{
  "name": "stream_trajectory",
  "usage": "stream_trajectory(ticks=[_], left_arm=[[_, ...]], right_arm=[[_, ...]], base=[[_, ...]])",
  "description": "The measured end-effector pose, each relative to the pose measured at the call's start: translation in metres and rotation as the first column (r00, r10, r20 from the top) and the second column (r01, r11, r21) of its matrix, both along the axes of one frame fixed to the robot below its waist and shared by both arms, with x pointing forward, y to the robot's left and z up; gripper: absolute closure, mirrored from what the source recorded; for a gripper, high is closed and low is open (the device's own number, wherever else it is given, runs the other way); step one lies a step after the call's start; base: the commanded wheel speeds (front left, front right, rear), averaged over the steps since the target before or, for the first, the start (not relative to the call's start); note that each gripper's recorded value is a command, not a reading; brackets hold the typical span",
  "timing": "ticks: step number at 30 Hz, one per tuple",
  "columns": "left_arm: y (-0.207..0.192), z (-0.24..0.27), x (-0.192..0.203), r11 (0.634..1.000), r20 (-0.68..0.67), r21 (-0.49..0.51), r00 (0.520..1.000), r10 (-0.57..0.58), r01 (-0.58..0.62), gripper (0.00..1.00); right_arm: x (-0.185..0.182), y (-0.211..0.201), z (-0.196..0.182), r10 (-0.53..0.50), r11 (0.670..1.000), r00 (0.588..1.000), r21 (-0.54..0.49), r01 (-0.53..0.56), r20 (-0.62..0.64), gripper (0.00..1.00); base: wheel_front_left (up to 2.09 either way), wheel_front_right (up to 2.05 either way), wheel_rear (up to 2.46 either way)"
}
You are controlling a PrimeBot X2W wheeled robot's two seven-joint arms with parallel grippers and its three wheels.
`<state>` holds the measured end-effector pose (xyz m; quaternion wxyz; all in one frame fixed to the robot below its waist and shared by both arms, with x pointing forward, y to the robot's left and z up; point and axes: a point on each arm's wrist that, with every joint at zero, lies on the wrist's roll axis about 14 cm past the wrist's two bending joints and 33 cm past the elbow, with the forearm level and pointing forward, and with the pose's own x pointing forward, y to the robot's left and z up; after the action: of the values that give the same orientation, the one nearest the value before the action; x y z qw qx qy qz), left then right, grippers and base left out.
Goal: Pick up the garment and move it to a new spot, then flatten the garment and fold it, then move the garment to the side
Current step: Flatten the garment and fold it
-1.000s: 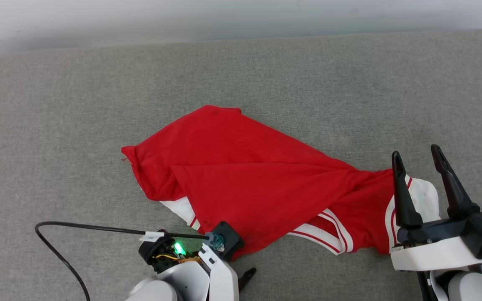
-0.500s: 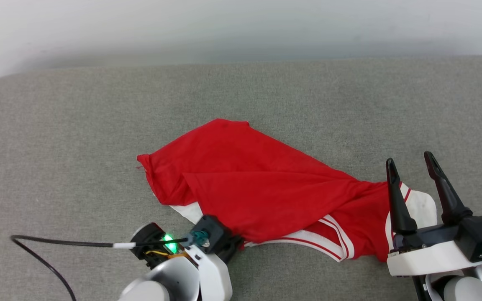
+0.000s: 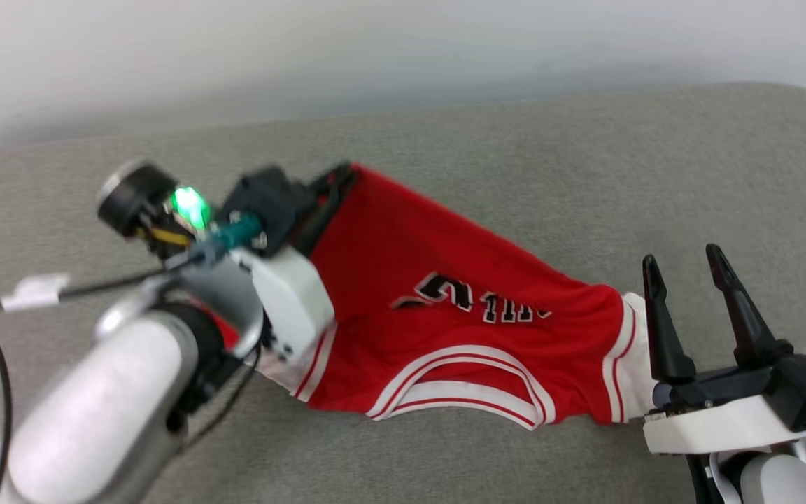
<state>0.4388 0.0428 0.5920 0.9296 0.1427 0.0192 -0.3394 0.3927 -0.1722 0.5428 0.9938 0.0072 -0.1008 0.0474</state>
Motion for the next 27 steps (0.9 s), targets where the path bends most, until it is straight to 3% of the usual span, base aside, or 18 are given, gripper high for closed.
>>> stream_trajectory(ticks=[4, 14, 22, 23, 24, 27], left_arm=[[-0.014, 0.024, 0.036, 0.998, 0.062, 0.049, 0.998, -0.033, 0.03, 1.0], [-0.068, 0.024, 0.137, 0.973, 0.098, 0.218, 0.99, -0.1, 0.077, 1.0], [-0.13, 0.008, 0.175, 0.973, 0.128, 0.152, 0.972, -0.196, 0.176, 1.0], [-0.137, 0.004, 0.176, 0.972, 0.133, 0.136, 0.968, -0.212, 0.194, 0.63], [-0.143, -0.002, 0.177, 0.97, 0.134, 0.127, 0.965, -0.225, 0.208, 0.0], [-0.151, -0.027, 0.18, 0.967, 0.084, 0.119, 0.969, -0.234, 0.223, 0.0]], right_arm=[[0.001, -0.014, -0.003, -0.039, 0.999, 0.999, 0.011, 0.04, -0.009, 0.0], [-0.005, -0.058, -0.022, -0.17, 0.984, 0.982, 0.037, 0.173, -0.078, 0.0], [-0.006, -0.076, -0.038, -0.225, 0.973, 0.965, 0.028, 0.231, -0.133, 0.0], [-0.006, -0.078, -0.04, -0.231, 0.971, 0.963, 0.024, 0.236, -0.141, 0.0], [-0.006, -0.079, -0.043, -0.236, 0.97, 0.96, 0.022, 0.241, -0.148, 0.0], [-0.003, -0.08, -0.047, -0.237, 0.97, 0.959, 0.014, 0.242, -0.158, 0.0]], base=[[0.0, 0.0, 0.0], [0.0, 0.0, 0.0], [0.0, 0.0, 0.0], [0.0, 0.0, 0.0], [0.0, 0.0, 0.0], [0.0, 0.0, 0.0]])
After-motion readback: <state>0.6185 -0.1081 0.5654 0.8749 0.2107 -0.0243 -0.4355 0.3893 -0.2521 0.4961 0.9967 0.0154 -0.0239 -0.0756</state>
